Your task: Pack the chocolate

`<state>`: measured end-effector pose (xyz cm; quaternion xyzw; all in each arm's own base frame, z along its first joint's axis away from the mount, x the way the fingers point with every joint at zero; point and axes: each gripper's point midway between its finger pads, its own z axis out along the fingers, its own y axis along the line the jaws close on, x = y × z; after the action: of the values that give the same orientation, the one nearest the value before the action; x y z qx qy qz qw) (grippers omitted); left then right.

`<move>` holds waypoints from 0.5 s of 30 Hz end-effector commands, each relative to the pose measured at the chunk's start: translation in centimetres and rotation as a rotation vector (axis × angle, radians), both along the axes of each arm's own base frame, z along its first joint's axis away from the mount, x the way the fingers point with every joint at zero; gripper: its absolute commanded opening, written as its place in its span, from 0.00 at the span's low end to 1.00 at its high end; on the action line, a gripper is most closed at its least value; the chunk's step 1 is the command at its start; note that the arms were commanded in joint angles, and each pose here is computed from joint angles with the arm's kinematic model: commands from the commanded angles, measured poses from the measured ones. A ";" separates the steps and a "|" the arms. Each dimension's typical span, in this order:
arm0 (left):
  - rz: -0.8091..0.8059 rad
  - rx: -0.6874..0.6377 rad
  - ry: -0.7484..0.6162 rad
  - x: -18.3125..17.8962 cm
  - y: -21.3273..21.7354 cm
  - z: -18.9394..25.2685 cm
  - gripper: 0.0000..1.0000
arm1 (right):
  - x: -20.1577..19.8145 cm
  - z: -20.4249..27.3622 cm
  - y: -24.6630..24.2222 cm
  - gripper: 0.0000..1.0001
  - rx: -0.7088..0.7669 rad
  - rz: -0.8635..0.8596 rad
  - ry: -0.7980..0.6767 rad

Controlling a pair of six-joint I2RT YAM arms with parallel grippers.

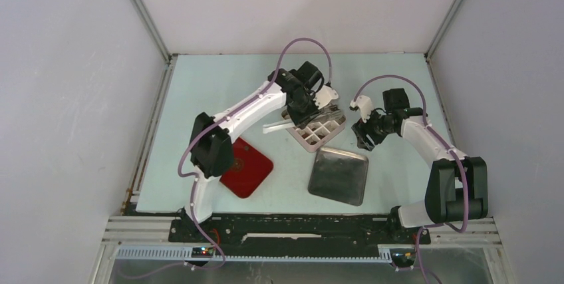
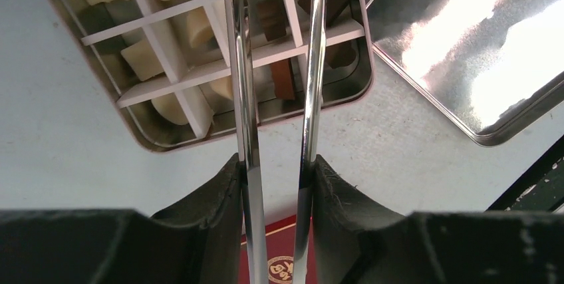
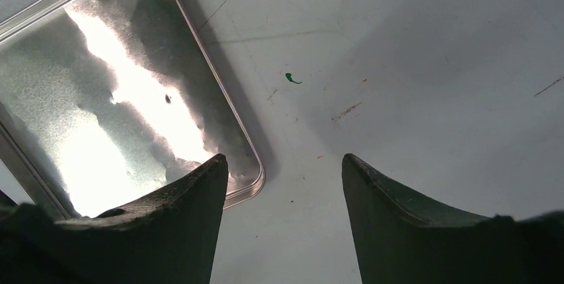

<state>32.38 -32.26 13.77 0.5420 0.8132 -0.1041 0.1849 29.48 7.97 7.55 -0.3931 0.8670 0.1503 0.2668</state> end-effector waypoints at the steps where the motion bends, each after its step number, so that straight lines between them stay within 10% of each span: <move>1: 0.000 -0.041 -0.006 -0.1 -1.3 1.3 0.25 | 1.2 1.3 -0.4 0.66 -0.001 -0.023 -0.052; 15: 0.004 0.030 0.028 -1.4 0.5 -1.1 0.36 | 1.1 1.1 -0.2 0.66 0.012 -0.012 -0.040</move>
<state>30.91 -31.40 10.84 0.5443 0.8219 -0.0948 0.1390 29.57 7.62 7.54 -0.3886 0.8694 0.1474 0.2671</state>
